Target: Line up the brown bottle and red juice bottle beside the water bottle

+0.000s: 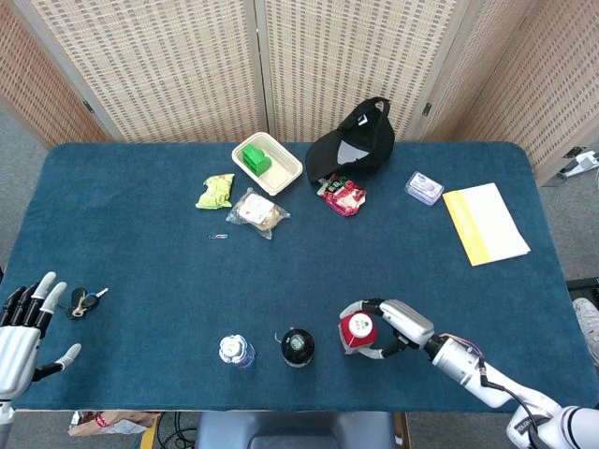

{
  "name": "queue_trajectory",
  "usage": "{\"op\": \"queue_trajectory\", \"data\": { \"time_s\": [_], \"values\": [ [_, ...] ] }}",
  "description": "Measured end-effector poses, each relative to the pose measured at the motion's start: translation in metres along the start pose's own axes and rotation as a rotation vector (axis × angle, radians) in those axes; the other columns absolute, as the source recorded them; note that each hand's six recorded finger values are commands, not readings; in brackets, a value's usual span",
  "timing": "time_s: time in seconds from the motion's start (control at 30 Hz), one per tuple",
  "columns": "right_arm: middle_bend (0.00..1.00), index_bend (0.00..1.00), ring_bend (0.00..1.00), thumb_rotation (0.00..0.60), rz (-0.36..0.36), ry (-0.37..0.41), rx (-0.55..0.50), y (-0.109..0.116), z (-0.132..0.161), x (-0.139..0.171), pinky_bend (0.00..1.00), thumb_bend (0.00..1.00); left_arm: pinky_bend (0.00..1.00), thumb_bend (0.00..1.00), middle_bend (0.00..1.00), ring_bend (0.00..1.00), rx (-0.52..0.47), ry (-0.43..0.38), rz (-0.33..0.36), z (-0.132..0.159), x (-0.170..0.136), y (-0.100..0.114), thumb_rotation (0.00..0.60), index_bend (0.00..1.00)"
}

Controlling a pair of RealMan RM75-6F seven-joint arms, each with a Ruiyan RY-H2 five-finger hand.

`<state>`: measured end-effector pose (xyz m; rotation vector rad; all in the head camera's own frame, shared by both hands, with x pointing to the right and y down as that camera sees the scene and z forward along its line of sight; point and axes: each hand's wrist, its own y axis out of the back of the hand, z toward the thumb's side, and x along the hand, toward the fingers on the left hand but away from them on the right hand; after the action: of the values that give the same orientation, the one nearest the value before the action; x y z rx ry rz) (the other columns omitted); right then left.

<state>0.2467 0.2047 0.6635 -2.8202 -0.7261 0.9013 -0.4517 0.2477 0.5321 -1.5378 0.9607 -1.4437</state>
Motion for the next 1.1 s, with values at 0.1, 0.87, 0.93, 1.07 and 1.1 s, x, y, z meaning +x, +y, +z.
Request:
{"op": "queue_trajectory", "data": {
  "time_s": [0.1,0.87,0.93,1.07,1.1],
  "values": [
    [0.42,0.57,0.27,0.6,0.01,-0.002,-0.012,-0.005,-0.002,0.003,0.26,0.38,0.04,0.17,0.0,0.04,0.0,-0.002,-0.002,0.0,0.0,-0.001,0.6,0.01],
    [0.4,0.57,0.27,0.6,0.043,-0.034,-0.011,-0.016,-0.017,0.01,0.26,0.33,0.04,0.17,0.0,0.04,-0.004,0.0,-0.009,0.0,0.001,-0.005,0.6,0.01],
    [0.39,0.57,0.27,0.6,0.045,-0.035,-0.013,-0.016,-0.017,0.01,0.26,0.3,0.04,0.17,0.0,0.04,-0.005,-0.002,-0.009,0.0,0.001,-0.005,0.6,0.01],
    [0.37,0.51,0.25,0.6,0.051,-0.028,-0.005,-0.017,-0.015,0.012,0.26,0.24,0.04,0.17,0.0,0.04,-0.005,-0.003,-0.01,0.0,0.001,-0.005,0.6,0.01],
    [0.36,0.49,0.24,0.6,0.052,-0.027,-0.004,-0.017,-0.014,0.012,0.26,0.23,0.04,0.17,0.0,0.04,-0.005,-0.004,-0.009,0.0,0.002,-0.005,0.6,0.01]
  ]
}}
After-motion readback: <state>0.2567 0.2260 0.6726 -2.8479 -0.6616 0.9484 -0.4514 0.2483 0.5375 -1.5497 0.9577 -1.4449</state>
